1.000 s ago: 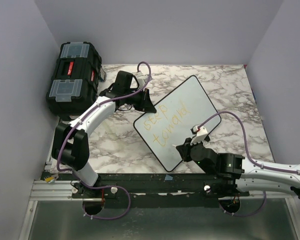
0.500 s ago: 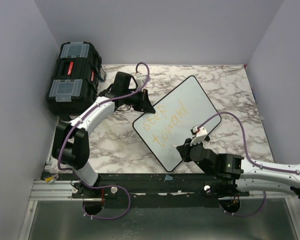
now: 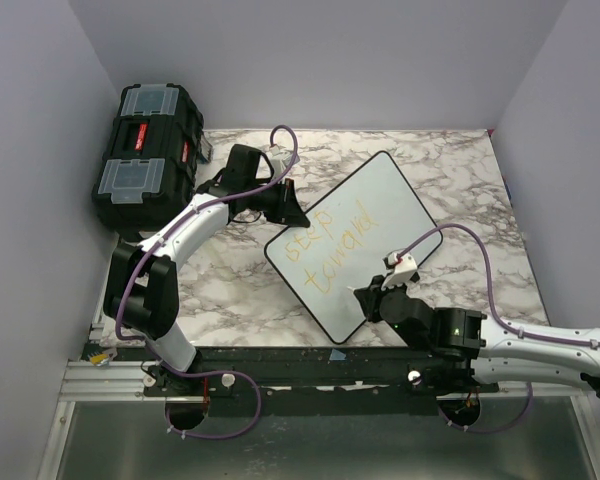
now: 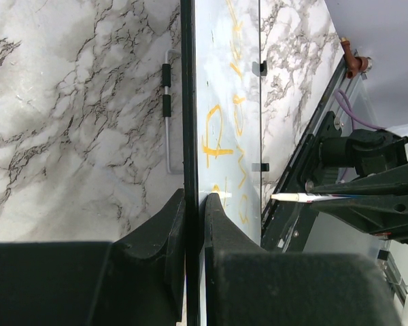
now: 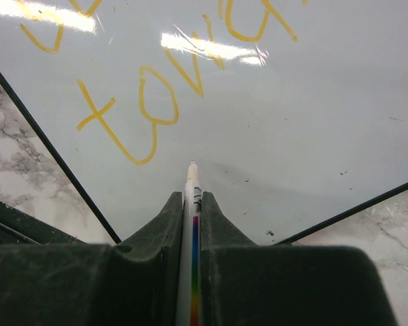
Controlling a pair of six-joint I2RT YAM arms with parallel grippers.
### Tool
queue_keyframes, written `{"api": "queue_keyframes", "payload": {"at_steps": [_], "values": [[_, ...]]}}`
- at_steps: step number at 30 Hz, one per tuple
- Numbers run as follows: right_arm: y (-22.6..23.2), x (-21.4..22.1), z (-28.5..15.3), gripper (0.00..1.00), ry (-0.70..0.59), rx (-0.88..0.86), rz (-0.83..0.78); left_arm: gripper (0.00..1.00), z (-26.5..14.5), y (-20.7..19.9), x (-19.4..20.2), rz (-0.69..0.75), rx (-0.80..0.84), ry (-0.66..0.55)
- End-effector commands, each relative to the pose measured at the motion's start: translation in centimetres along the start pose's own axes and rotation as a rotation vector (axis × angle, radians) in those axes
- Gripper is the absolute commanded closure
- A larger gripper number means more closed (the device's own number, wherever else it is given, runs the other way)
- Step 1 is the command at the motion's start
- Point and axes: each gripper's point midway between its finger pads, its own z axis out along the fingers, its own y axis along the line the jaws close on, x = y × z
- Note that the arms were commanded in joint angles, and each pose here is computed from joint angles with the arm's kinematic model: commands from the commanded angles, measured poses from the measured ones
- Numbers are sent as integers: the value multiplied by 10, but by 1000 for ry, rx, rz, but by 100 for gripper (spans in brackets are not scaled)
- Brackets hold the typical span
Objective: Write a sentence on the whiteboard
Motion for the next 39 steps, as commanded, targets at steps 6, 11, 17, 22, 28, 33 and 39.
{"api": "queue_keyframes", "payload": {"at_steps": [6,11,17,22,28,33,39], "values": [[-3,-8,7,99,-74,35,21,100,4,26,-1,124,-82,-18],[-1,-5,9,99,-68,34,14,100,4,26,-1,124,-82,-19],[5,-3,13,99,-64,16,6,100,4,26,-1,123,-82,-19],[9,3,18,99,-40,18,-18,100,4,25,-1,123,-80,-19],[14,14,25,99,0,26,-48,100,3,24,-2,124,-78,-21],[19,19,28,99,22,12,-58,100,3,24,-1,123,-76,-20],[22,29,27,99,66,-16,-89,100,3,24,-1,124,-74,-22]]}}
